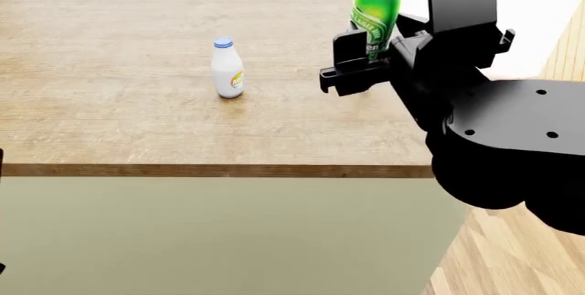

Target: Move the drinks to the dining counter.

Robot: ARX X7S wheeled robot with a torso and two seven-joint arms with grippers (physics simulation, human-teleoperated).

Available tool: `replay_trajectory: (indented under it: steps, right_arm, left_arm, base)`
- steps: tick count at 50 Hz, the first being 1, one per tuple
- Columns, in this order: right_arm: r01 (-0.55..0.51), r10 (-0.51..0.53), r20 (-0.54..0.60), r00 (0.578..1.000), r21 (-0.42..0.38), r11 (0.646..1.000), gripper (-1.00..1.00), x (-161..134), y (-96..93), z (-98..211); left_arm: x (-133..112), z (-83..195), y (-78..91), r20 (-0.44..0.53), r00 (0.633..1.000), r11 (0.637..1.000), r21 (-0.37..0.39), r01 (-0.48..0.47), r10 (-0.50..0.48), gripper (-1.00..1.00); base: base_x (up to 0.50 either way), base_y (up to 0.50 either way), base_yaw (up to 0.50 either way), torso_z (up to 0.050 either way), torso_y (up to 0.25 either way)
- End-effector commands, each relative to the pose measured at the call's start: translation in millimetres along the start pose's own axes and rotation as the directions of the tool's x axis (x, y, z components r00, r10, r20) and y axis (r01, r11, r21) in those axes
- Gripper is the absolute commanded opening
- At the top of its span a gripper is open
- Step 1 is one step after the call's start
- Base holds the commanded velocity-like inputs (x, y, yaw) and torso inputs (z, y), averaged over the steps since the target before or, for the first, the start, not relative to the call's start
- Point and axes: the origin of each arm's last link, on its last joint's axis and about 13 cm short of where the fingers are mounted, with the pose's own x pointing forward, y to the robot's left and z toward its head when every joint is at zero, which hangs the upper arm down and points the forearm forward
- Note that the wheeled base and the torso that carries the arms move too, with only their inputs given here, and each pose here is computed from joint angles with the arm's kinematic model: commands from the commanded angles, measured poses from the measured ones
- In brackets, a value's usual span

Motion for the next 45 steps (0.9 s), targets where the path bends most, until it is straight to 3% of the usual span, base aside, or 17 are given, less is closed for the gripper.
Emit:
replay_trajectory:
  steps: [1, 24, 45]
  right_arm:
    - [-0.031, 0.031, 0.034, 0.999, -0.004, 1.000, -1.00, 13, 5.3, 14]
    - [-0.040, 0.042, -0.036, 0.998, 0.053, 0.998, -1.00, 70, 9.8, -5]
    - [-0.111, 0.119, -0.096, 0.988, 0.080, 0.991, -1.00, 84, 24.1, -21]
  left_arm:
    - [1, -2, -0.2, -0.005, 1.000, 1.000, -0.001, 0.002, -0.002, 1.00]
    - [2, -6, 1.4, -0.015, 1.000, 1.000, -0.006, -0.003, 0.003, 1.00]
    - [2, -10, 3.1, -0.027, 1.000, 1.000, -0.010, -0.007, 0.006, 1.00]
  base:
    - [0.00, 0.00, 0.00, 0.000, 0.000]
    - [0.00, 0.00, 0.00, 0.000, 0.000]
    - [0.00, 0.00, 0.00, 0.000, 0.000]
